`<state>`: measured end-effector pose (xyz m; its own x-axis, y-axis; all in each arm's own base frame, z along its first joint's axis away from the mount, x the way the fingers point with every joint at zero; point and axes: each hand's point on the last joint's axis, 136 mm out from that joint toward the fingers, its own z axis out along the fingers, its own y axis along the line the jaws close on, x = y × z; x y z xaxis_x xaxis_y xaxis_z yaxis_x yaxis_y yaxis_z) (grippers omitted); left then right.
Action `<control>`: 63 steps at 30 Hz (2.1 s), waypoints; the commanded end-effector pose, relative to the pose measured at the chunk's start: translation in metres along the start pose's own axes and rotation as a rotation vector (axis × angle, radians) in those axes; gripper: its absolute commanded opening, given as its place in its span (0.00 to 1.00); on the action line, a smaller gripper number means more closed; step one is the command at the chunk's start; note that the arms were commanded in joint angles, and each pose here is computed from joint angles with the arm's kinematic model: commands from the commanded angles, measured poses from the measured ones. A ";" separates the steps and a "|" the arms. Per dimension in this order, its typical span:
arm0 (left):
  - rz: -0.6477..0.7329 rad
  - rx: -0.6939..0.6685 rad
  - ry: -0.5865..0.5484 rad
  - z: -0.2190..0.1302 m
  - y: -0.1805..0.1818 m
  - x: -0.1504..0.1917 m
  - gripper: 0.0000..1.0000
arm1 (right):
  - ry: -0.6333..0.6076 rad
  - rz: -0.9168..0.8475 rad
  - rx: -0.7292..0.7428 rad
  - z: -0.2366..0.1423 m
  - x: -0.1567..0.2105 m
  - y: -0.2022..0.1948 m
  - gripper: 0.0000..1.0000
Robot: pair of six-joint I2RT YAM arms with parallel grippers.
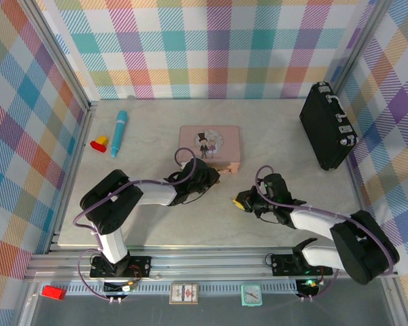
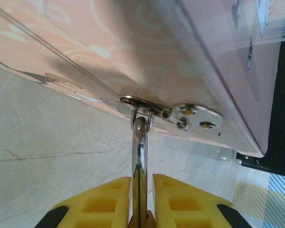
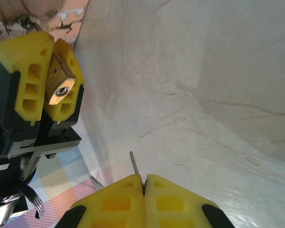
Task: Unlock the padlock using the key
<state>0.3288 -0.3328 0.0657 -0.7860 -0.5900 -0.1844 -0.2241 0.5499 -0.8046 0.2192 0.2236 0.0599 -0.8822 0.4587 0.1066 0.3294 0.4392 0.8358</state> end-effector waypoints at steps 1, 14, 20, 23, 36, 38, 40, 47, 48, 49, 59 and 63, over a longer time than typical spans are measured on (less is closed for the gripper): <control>-0.017 0.085 0.040 0.002 -0.027 0.017 0.00 | -0.001 -0.022 -0.128 0.003 -0.002 0.032 0.00; -0.011 0.107 0.059 0.001 -0.045 0.030 0.00 | -0.105 0.088 -0.214 0.002 -0.021 0.036 0.00; 0.000 0.095 0.054 -0.003 -0.050 0.031 0.00 | -0.108 0.118 -0.243 0.002 -0.021 0.036 0.00; 0.000 0.100 0.061 -0.002 -0.053 0.033 0.00 | -0.115 0.135 -0.248 0.000 -0.022 0.034 0.00; -0.005 0.124 0.073 0.001 -0.061 0.041 0.00 | -0.107 0.217 -0.261 0.000 -0.019 0.026 0.00; -0.007 0.130 0.075 0.001 -0.063 0.042 0.00 | -0.108 0.220 -0.271 0.000 -0.019 0.027 0.00; -0.010 0.132 0.078 0.002 -0.064 0.043 0.00 | -0.112 0.223 -0.283 0.000 -0.020 0.029 0.00; -0.015 0.142 0.077 0.001 -0.068 0.044 0.00 | -0.123 0.250 -0.298 0.001 -0.022 0.027 0.00; -0.016 0.145 0.077 0.000 -0.069 0.044 0.00 | -0.123 0.252 -0.299 0.001 -0.022 0.026 0.00; -0.016 0.144 0.079 0.000 -0.069 0.044 0.00 | -0.123 0.255 -0.304 0.002 -0.022 0.027 0.00; -0.022 0.150 0.069 -0.001 -0.068 0.043 0.00 | -0.115 0.271 -0.336 0.004 -0.022 0.029 0.00; -0.020 0.149 0.064 -0.001 -0.067 0.043 0.00 | -0.121 0.273 -0.339 0.002 -0.022 0.028 0.00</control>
<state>0.3070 -0.3704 0.0726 -0.8120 -0.5685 -0.1319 -0.2408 0.5323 -0.8116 0.2476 0.2267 0.0679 -0.7198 0.6212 0.3098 0.4362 0.0576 0.8980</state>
